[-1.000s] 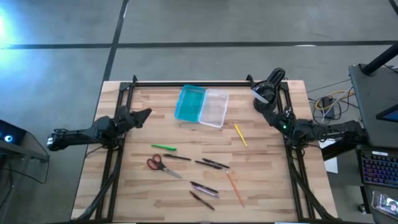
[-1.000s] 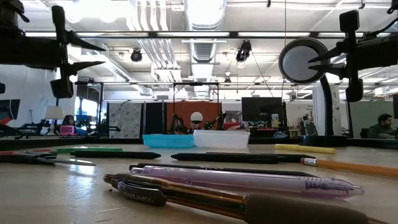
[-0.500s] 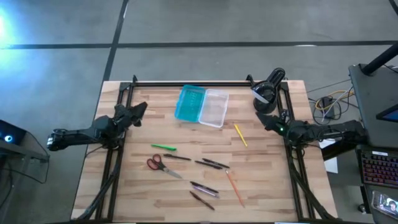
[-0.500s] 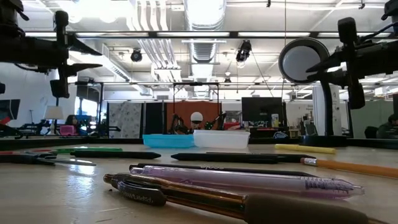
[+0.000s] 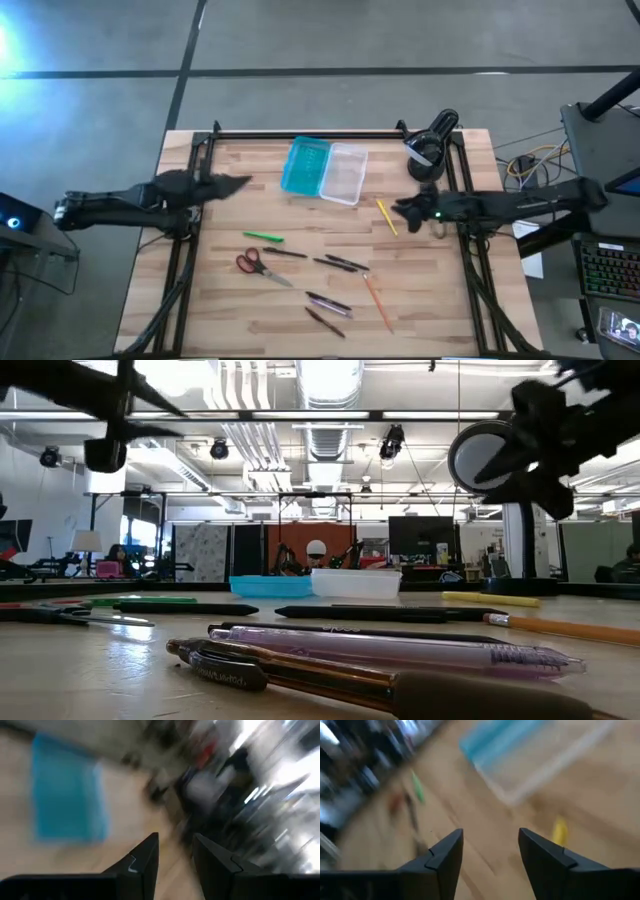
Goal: Pick & place school supplies into a supply box
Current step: Put the black scissor into the blue supply box
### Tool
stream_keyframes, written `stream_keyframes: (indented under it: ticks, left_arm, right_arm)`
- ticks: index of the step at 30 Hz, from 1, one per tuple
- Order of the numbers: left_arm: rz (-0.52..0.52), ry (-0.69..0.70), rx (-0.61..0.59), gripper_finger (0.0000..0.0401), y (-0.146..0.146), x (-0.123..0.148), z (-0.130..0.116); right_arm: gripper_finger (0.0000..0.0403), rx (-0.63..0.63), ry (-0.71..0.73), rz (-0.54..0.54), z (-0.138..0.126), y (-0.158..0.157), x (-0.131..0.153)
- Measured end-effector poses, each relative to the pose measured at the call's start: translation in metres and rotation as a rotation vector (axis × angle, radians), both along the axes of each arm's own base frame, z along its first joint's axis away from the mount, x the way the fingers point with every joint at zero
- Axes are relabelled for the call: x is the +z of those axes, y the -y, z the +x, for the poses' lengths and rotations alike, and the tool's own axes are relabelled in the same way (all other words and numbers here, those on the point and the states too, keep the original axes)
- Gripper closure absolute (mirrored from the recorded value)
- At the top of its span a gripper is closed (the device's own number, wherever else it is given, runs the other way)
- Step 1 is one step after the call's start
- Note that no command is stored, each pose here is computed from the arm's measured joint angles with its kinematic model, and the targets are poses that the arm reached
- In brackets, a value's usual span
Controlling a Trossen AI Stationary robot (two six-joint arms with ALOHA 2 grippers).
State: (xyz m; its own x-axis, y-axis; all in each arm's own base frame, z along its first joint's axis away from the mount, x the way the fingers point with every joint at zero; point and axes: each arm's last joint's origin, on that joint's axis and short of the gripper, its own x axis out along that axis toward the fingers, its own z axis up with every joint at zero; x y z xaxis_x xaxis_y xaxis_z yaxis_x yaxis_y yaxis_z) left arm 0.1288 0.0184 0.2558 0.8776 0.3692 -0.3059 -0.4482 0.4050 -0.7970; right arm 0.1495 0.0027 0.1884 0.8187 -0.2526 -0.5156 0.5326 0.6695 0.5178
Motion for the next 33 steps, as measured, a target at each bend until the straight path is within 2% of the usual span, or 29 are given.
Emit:
stream_keyframes:
  ticks: [4,9,11,13,15,16,23,25,28,30,33]
  left_arm:
    - [-0.053,-0.314,-0.184,0.0298,0.004,-0.007,0.018]
    - [-0.008,-0.560,-0.563,0.0298,0.022,-0.008,0.046]
    - [0.083,-0.676,-0.739,0.0298,0.037,-0.006,0.050]
    - [0.201,-0.858,-0.919,0.0298,0.053,-0.013,0.048]
    - [0.313,-1.022,-1.046,0.0298,0.065,-0.025,0.045]
    - [0.369,-1.044,-1.091,0.0298,0.071,-0.028,0.046]
    - [0.611,-1.026,-1.268,0.0298,0.101,-0.052,0.062]
    - [0.694,-1.048,-1.275,0.0297,0.106,-0.060,0.067]
    - [0.801,-1.160,-1.233,0.0297,0.105,-0.073,0.072]
    - [0.818,-1.190,-1.239,0.0297,0.106,-0.079,0.075]
    - [0.782,-1.192,-1.338,0.0297,0.110,-0.086,0.076]
  right_arm:
    - [0.0214,0.102,-0.299,0.046,0.022,-0.003,-0.012]
    - [0.0213,0.199,-0.408,0.006,0.054,-0.008,-0.009]
    - [0.0213,0.228,-0.432,-0.020,0.064,-0.009,-0.004]
    - [0.0213,0.243,-0.475,-0.035,0.070,-0.009,-0.002]
    - [0.0213,0.254,-0.509,-0.043,0.073,-0.009,-0.001]
    - [0.0213,0.261,-0.530,-0.049,0.074,-0.009,-0.001]
    - [0.0213,0.270,-0.557,-0.056,0.075,-0.009,-0.004]
    - [0.0213,0.269,-0.556,-0.056,0.075,-0.009,-0.004]
    - [0.0213,0.269,-0.555,-0.056,0.075,-0.009,-0.004]
    - [0.0213,0.268,-0.556,-0.054,0.075,-0.009,-0.004]
    - [0.0213,0.268,-0.572,-0.053,0.073,-0.009,-0.004]
